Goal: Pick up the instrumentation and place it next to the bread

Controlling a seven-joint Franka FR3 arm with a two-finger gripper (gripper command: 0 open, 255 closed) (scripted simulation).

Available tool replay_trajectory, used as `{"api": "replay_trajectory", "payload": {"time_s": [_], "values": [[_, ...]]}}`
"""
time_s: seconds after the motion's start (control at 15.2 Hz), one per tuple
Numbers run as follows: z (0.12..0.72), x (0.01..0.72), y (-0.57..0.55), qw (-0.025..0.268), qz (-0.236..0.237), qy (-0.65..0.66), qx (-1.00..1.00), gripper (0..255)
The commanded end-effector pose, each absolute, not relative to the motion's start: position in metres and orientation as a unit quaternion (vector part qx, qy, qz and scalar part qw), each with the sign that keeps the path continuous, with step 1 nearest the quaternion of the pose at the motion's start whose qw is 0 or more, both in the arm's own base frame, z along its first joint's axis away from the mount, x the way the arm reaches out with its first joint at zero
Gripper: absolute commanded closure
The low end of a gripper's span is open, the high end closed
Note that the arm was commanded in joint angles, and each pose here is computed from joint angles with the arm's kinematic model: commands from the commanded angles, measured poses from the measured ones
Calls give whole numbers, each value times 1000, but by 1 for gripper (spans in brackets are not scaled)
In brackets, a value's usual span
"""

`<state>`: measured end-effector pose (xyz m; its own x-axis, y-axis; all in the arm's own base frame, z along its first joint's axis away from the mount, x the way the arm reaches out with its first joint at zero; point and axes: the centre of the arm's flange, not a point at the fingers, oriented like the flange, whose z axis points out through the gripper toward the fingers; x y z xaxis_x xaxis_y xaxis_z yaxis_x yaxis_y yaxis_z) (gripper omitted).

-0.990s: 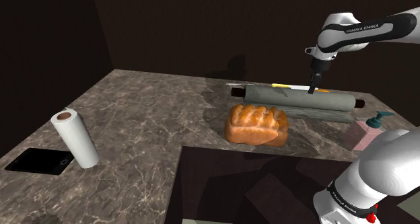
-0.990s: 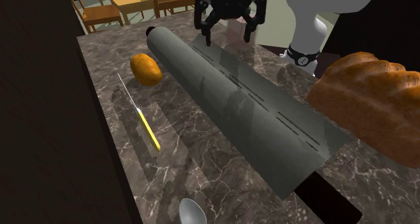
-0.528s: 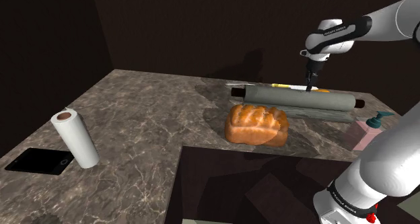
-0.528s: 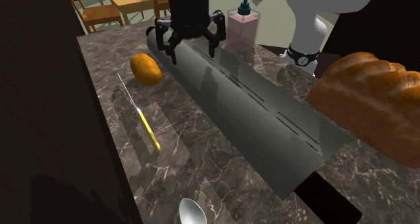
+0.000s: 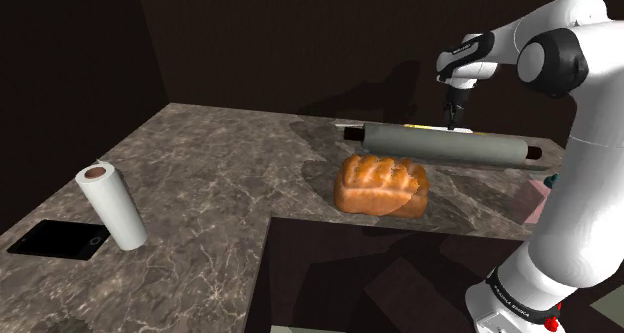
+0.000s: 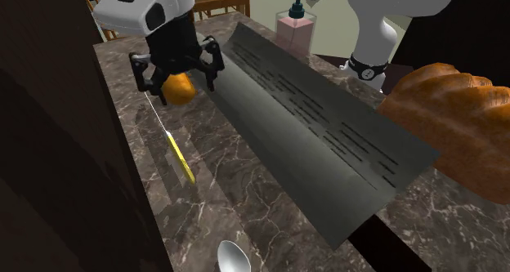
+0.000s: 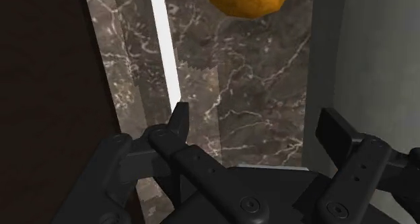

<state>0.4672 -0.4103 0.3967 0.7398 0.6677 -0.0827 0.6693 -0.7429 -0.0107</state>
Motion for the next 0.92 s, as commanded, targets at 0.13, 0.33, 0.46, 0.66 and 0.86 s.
{"api": "replay_trajectory", "payload": {"time_s": [0.13,0.33,0.46,0.66,0.86], "values": [[375,497,-449,9,-50,399,915,0],[362,511,-463,9,-51,415,908,0],[352,510,-464,9,-51,415,908,0],[336,509,-465,9,-51,415,908,0],[328,508,-465,9,-51,415,908,0]]}}
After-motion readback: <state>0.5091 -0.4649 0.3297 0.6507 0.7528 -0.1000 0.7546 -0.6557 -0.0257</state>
